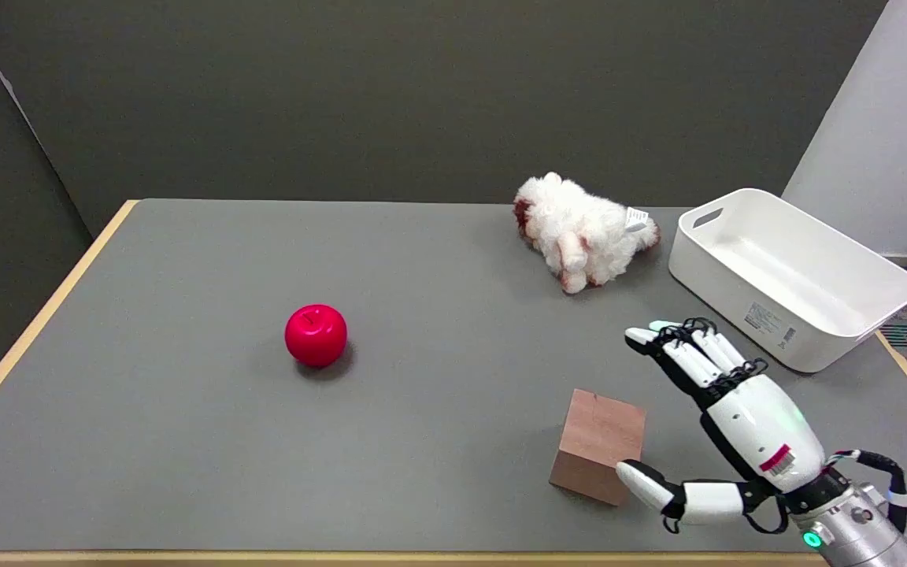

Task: Pick up wooden cube.

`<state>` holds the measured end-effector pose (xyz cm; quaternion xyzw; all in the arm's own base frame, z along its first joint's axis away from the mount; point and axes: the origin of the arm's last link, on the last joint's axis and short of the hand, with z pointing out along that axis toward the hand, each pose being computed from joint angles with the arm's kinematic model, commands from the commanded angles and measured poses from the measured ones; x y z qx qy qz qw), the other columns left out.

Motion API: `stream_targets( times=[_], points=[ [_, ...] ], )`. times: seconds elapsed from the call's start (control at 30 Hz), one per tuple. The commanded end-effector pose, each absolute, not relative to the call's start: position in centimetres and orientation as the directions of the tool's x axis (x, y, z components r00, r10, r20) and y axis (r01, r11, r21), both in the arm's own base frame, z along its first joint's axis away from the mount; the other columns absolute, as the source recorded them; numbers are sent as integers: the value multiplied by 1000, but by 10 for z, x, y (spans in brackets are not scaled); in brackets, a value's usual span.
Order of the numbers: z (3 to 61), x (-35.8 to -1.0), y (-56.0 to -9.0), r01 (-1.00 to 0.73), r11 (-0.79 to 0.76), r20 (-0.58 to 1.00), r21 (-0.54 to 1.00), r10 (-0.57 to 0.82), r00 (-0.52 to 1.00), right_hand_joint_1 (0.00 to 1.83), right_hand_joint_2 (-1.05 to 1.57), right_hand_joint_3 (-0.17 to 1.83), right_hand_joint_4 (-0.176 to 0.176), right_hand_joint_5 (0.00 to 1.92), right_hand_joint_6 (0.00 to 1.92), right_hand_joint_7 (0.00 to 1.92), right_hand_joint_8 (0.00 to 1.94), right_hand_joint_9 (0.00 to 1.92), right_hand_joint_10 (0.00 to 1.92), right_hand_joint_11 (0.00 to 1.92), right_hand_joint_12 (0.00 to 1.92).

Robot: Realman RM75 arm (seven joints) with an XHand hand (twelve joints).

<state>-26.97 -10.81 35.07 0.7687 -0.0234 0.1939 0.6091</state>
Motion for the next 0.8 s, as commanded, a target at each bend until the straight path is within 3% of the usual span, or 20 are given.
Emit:
stream_targets(
  times=[0.03, 0.1, 0.17, 0.4, 0.6, 0.8],
  points=[
    [313, -278, -123, -266, -268, 307, 926, 125, 943, 581, 618, 771, -102, 139, 327, 46, 305, -1, 250, -1, 605],
    [310, -279, -124, -251, -270, 291, 930, 120, 949, 599, 620, 774, -101, 125, 316, 16, 299, -1, 169, -1, 534],
    [309, -281, -124, -254, -267, 293, 929, 114, 949, 604, 547, 882, -98, 55, 349, 25, 151, -1, 14, -1, 415],
    [309, -284, -123, -253, -250, 286, 935, 107, 952, 470, 557, 778, -112, 18, 181, -1, 0, -1, -1, -1, 111],
    [313, -284, -121, -255, -236, 287, 938, 111, 952, 445, 564, 780, -112, 14, 165, -1, 0, -1, -1, -1, 107],
    [322, -293, -122, -269, -188, 288, 945, 80, 954, 399, 543, 804, -111, 23, 136, -1, 30, -1, -1, -1, 298]
  ],
)
